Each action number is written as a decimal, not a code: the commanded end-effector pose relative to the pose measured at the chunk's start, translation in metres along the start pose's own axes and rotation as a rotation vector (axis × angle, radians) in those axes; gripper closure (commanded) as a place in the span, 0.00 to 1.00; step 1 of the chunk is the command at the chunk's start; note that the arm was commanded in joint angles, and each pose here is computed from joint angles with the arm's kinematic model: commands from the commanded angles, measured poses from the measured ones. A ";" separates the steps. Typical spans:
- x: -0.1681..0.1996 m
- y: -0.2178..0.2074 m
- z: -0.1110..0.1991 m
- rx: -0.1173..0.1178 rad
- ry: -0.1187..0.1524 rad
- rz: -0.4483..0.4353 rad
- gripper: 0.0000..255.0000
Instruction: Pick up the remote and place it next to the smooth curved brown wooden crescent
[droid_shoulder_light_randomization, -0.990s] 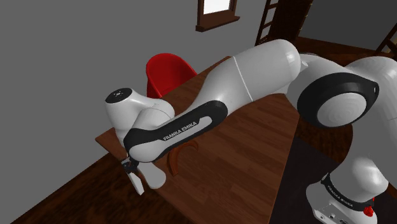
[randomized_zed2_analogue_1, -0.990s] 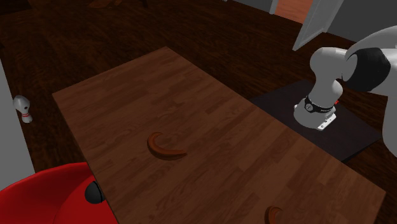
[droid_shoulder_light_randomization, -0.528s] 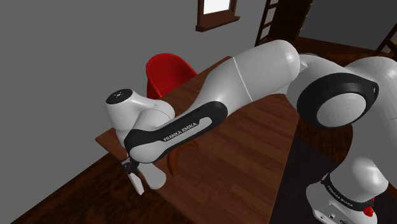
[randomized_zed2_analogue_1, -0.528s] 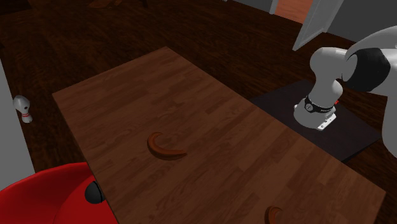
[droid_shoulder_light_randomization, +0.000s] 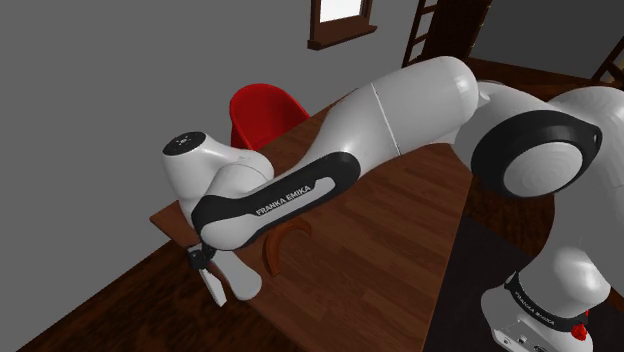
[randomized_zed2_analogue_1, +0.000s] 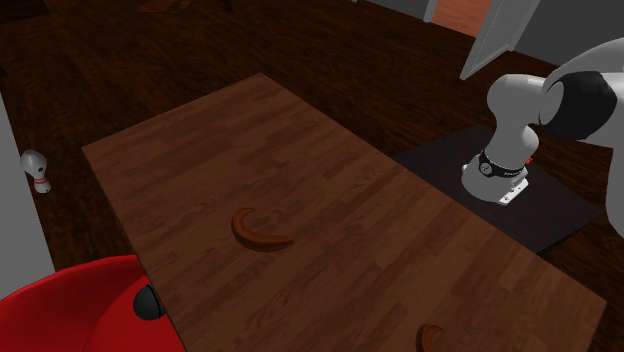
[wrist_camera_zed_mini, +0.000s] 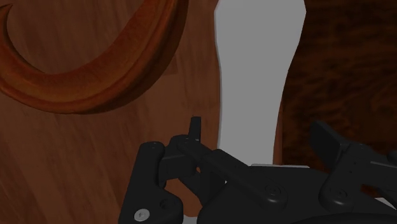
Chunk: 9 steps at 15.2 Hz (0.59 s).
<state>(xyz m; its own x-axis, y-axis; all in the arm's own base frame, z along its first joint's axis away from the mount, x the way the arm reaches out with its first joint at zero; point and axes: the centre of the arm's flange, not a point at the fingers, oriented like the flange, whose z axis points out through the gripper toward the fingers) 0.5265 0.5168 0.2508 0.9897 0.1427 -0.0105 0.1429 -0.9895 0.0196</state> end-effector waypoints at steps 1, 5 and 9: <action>-0.001 0.000 -0.024 0.000 0.000 0.000 0.00; -0.001 0.000 -0.034 0.000 0.000 0.000 0.00; -0.001 0.000 -0.034 0.000 0.000 0.000 0.00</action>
<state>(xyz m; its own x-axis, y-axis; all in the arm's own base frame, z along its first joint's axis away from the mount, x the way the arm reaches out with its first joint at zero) 0.5260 0.5174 0.2852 0.9897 0.1426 -0.0106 0.1428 -0.9896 0.0197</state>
